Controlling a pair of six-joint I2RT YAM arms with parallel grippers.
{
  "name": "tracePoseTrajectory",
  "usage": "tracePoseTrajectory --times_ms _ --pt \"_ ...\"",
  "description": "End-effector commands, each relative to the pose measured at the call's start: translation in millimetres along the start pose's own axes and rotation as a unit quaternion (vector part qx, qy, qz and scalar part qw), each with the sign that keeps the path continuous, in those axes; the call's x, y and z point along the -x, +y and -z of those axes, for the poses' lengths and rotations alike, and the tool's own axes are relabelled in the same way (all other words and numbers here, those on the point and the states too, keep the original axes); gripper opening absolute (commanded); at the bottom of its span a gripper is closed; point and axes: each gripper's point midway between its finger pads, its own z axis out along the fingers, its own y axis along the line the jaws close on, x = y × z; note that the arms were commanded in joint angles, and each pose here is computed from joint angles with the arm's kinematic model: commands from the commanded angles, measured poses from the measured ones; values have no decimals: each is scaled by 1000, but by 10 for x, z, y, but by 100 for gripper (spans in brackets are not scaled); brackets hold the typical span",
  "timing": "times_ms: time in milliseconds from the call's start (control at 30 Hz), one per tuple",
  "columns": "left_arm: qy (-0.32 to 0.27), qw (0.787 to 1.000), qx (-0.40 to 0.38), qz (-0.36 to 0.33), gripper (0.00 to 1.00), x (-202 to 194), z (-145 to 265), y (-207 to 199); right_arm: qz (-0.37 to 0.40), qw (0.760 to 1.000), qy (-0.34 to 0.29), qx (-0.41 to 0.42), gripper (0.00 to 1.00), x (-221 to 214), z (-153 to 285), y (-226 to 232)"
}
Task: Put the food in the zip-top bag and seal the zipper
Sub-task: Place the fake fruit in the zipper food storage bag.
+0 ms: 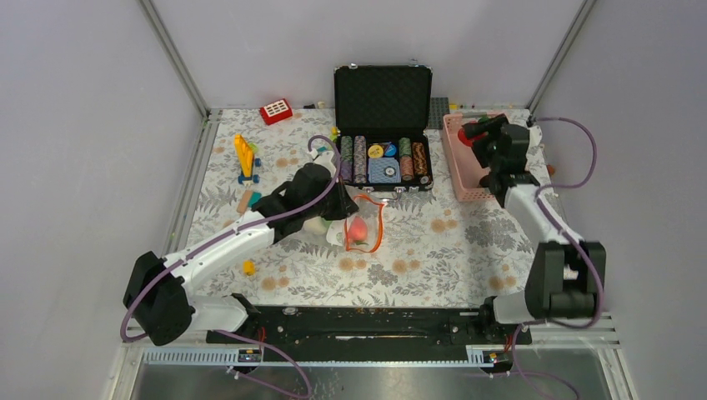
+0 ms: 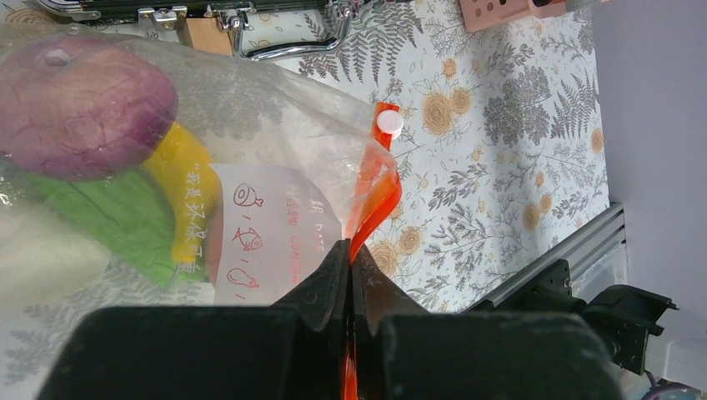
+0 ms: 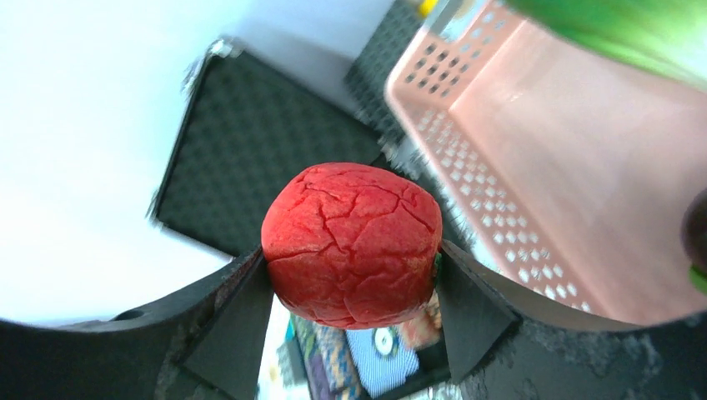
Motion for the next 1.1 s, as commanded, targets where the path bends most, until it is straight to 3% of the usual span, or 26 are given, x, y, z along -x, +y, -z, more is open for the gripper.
tracePoseTrajectory --times_ms 0,167,333,600,833,1067 --pt "-32 999 -32 -3 0 163 124 -142 53 988 68 130 32 -290 571 322" --pt "-34 999 -30 -6 0 172 156 -141 125 940 181 259 32 -1059 1413 593" --pt "-32 999 -28 -5 0 169 179 -135 169 896 239 334 32 -1592 2025 567" --pt "-30 999 -28 -5 0 159 197 -138 200 844 323 379 33 -2198 2567 420" --pt "-32 999 -42 -9 0 213 272 -232 221 826 367 366 33 -2649 2597 454" --pt "-40 998 -56 -13 0 234 372 -308 229 845 343 340 36 -2810 2497 618"
